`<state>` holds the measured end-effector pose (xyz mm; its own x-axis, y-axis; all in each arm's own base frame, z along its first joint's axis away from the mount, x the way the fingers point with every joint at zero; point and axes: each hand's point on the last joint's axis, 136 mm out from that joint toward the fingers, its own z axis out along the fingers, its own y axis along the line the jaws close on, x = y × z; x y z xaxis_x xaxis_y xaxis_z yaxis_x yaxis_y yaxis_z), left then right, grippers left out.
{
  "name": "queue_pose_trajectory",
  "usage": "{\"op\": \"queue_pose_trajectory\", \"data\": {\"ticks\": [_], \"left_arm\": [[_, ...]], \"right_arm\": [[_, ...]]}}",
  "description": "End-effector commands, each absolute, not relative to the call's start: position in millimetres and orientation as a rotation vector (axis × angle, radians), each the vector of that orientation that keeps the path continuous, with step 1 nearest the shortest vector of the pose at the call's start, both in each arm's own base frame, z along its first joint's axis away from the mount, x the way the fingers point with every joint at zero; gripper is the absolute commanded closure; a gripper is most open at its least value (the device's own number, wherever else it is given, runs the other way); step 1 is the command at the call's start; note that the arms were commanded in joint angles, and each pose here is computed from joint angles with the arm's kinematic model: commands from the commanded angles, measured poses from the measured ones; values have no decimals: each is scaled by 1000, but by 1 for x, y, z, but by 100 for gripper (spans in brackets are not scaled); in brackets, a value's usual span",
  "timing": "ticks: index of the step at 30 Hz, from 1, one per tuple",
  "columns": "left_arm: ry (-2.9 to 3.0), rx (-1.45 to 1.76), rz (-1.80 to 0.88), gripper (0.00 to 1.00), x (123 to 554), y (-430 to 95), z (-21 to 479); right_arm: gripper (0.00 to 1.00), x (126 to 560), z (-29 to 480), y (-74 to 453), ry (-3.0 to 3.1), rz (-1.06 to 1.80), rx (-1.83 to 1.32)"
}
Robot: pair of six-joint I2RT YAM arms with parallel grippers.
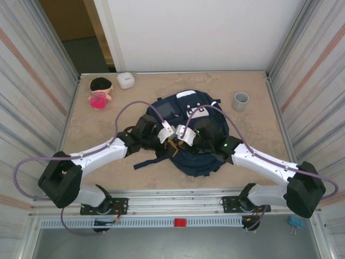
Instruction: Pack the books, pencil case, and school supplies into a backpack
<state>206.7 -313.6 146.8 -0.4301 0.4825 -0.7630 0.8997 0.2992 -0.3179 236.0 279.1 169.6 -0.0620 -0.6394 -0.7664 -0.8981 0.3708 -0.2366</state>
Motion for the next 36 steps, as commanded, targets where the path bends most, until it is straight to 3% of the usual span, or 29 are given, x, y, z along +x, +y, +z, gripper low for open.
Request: {"op": "queue_pose_trajectory", "data": {"ticks": [1,4,7,13,20,22,27,29,32,36], "left_arm": [[1804,1252,-966,49,204,-311,194],[1719,1323,-789,32,207,-290,199],[1587,1429,-578,21,212,-277,202],[1437,1612,-395,11,230,-284,189],[1324,1719,-459,9,236,-321,174],[1304,1745,-498,16,232,-330,170],[1400,1693,-569,71,229,-334,167],[1511,1624,-560,90,234,-327,168],[1697,1469,-592,99,239,-319,173],[1870,1285,-680,100,241,-317,178]], "right_arm": [[100,212,195,281,1571,535,-1486],[100,200,200,268,1513,597,-1570],[100,196,205,262,1471,628,-1622],[100,190,212,261,1408,678,-1671],[100,183,220,262,1366,739,-1689],[100,183,220,261,1361,742,-1693],[100,196,223,255,1425,712,-1643],[85,209,224,250,1535,685,-1555],[60,236,236,237,1856,663,-1223],[52,233,242,210,2230,622,-785]]}}
